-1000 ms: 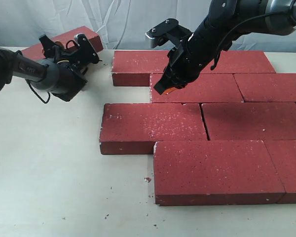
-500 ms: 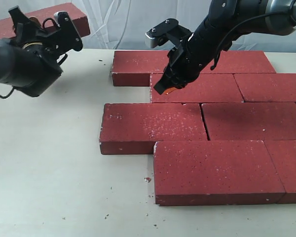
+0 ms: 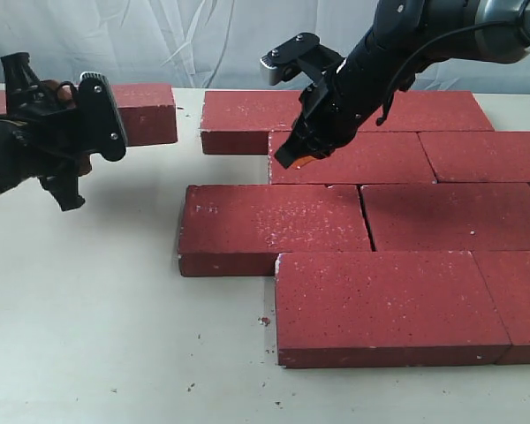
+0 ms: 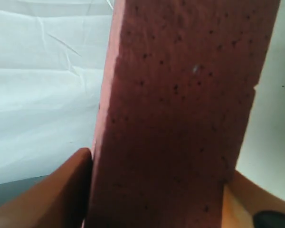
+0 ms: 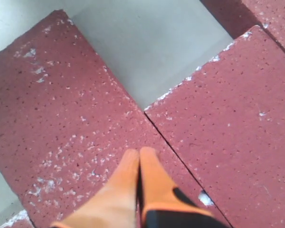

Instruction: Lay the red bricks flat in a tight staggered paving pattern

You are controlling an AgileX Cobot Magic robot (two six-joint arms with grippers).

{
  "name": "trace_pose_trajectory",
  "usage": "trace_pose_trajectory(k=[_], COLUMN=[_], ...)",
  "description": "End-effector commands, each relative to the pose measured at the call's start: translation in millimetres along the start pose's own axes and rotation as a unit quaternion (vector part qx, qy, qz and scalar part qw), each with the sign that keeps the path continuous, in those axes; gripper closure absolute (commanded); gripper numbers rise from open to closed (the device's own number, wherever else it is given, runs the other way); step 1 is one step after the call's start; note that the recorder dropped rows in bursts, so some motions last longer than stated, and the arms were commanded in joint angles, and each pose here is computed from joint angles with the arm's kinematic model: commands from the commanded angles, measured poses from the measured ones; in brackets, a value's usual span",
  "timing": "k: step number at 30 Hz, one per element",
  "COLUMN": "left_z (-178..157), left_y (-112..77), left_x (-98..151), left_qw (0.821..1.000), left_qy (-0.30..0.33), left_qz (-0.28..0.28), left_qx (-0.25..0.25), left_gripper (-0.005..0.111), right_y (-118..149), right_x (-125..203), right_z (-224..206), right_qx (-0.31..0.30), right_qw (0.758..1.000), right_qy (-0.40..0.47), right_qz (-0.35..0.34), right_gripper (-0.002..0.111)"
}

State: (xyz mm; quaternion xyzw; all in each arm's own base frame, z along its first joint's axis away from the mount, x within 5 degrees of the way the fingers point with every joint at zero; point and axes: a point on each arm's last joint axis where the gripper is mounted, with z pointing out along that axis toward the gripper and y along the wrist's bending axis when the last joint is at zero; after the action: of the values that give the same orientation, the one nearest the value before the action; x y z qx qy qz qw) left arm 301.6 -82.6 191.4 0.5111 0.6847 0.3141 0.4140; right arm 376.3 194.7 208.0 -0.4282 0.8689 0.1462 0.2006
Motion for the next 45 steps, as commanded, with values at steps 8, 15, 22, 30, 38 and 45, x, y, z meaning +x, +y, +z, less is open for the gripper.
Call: trace_pose_trajectory(k=[8,15,22,30,38,45], left_z=[-2,-1,-4,-19,-59,-67], left_y=[-8.9,-9.5,-19.0,-23.3,25.9,45.8], left_x=[3,7,4,2,8,68], left_qw=[0.998,0.997,0.991,0.980,0.973,0.870], left_qy=[-0.004,0.001,-0.009,-0.029,-0.027,0.212], left_qz=[-0.026,-0.035,-0.065,-0.104,-0.225,-0.431], left_qx=[0.053,0.065,0.120,0.165,0.029,-0.115], left_gripper=[0.067,0.034,0.021,0.021,0.062,0.107], right_y=[-1,0,0,-1,-1,1], right_x=[-1,-2,-2,-3,-2,-4], right_z=[-3,-3,-3,-3,-3,-3], right_qx=[-0.003,-0.004,-0.004,0.001,0.000,-0.010], right_qw=[1.000,1.000,1.000,1.000,1.000,1.000], right_qy=[-0.007,-0.008,-0.008,-0.014,-0.013,-0.020], right_qz=[0.005,0.006,0.006,0.006,0.006,0.016], right_gripper=[0.109,0.109,0.109,0.109,0.109,0.109])
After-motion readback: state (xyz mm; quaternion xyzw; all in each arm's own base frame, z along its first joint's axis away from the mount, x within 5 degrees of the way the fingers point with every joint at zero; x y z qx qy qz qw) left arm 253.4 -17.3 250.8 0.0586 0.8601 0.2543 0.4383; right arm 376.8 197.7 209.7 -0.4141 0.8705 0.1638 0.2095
